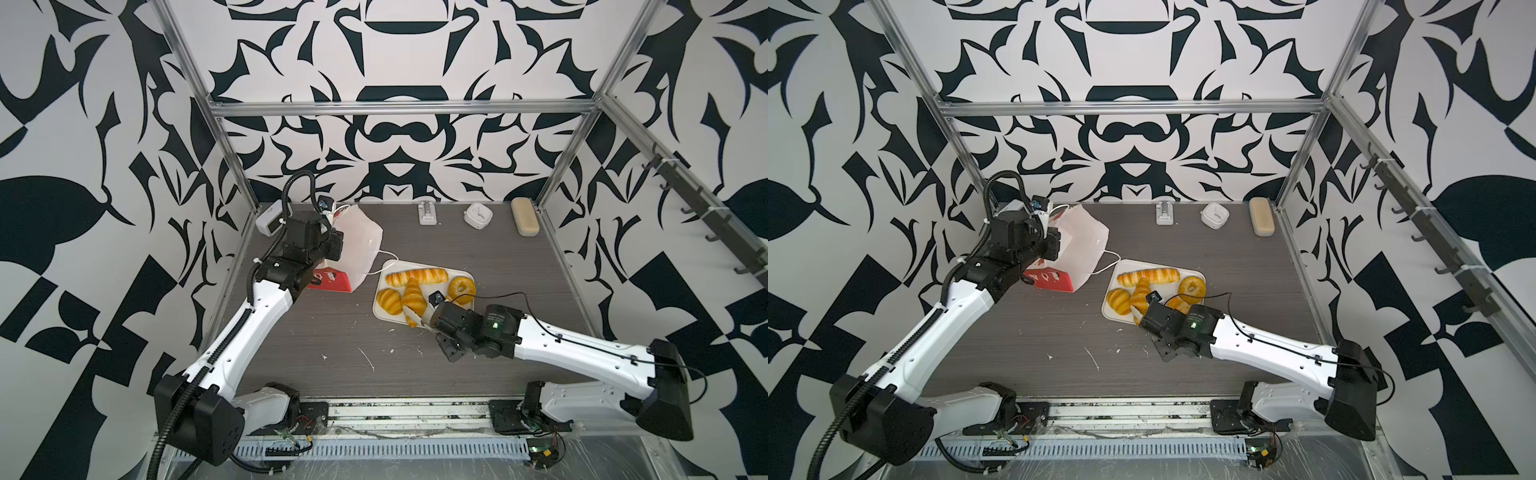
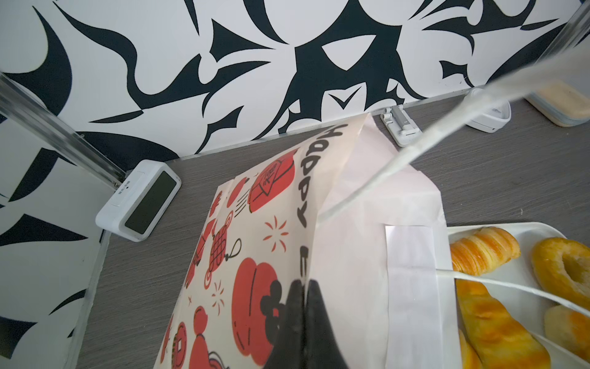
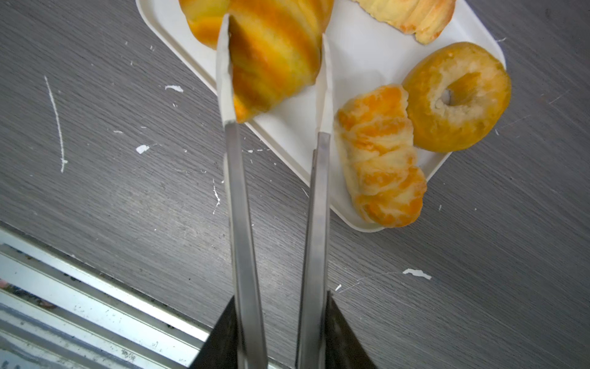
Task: Take the fake bread out of the paper bag
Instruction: 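Lower the croissant onto the white tray with the right tongs, then open the right tongs to release the croissant and draw back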
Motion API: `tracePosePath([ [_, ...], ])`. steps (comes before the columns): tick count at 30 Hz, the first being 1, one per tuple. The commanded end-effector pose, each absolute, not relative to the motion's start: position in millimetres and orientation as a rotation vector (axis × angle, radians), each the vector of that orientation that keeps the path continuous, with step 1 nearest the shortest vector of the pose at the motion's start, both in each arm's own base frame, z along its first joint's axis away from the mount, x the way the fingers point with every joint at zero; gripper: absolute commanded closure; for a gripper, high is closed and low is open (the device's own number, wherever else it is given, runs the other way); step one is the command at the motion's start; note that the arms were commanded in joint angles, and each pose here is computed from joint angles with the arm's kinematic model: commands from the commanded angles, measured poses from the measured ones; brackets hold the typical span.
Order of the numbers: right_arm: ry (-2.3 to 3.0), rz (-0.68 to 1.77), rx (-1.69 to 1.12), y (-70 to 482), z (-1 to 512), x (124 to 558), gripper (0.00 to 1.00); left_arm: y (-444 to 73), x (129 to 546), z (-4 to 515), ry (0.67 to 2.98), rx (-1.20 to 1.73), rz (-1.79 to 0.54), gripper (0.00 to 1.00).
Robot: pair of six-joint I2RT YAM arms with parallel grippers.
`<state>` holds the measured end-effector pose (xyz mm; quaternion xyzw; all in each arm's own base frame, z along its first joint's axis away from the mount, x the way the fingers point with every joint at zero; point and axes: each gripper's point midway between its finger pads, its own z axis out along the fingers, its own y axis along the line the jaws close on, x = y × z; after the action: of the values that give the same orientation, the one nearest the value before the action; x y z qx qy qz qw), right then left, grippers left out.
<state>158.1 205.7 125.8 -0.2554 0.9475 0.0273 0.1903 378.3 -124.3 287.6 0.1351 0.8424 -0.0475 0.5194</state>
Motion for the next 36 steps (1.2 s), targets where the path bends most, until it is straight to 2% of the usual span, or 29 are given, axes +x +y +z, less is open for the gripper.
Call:
tracePosePath([
  [1, 2.648, 0.117, -0.767, 213.2, 126.4, 160.3, 0.68, -123.3, 378.7, 285.0, 2.015, 0.31, -0.122, 1.0],
  [7, 2.646, 0.069, -0.788, 204.6, 135.3, 160.8, 0.74, -122.5, 379.0, 284.9, 2.014, 0.311, -0.114, 1.0],
  [15, 2.596, -0.021, -0.914, 195.5, 164.7, 163.3, 0.74, -121.5, 379.6, 282.6, 2.017, 0.305, -0.111, 1.0],
  [24, 2.621, -0.328, -1.013, 175.5, 161.5, 173.7, 0.74, -120.6, 380.0, 283.6, 2.016, 0.303, -0.111, 1.0],
  [28, 2.613, -0.376, -1.025, 174.8, 163.2, 178.0, 0.74, -120.8, 380.1, 283.9, 2.014, 0.301, -0.116, 1.0],
  [32, 2.615, -0.4, -1.039, 175.5, 161.6, 179.5, 0.71, -120.6, 379.8, 284.8, 2.01, 0.298, -0.12, 1.0],
  [36, 2.599, -0.379, -1.008, 177.7, 165.7, 182.6, 0.62, -121.5, 379.6, 286.1, 2.008, 0.298, -0.131, 1.0],
])
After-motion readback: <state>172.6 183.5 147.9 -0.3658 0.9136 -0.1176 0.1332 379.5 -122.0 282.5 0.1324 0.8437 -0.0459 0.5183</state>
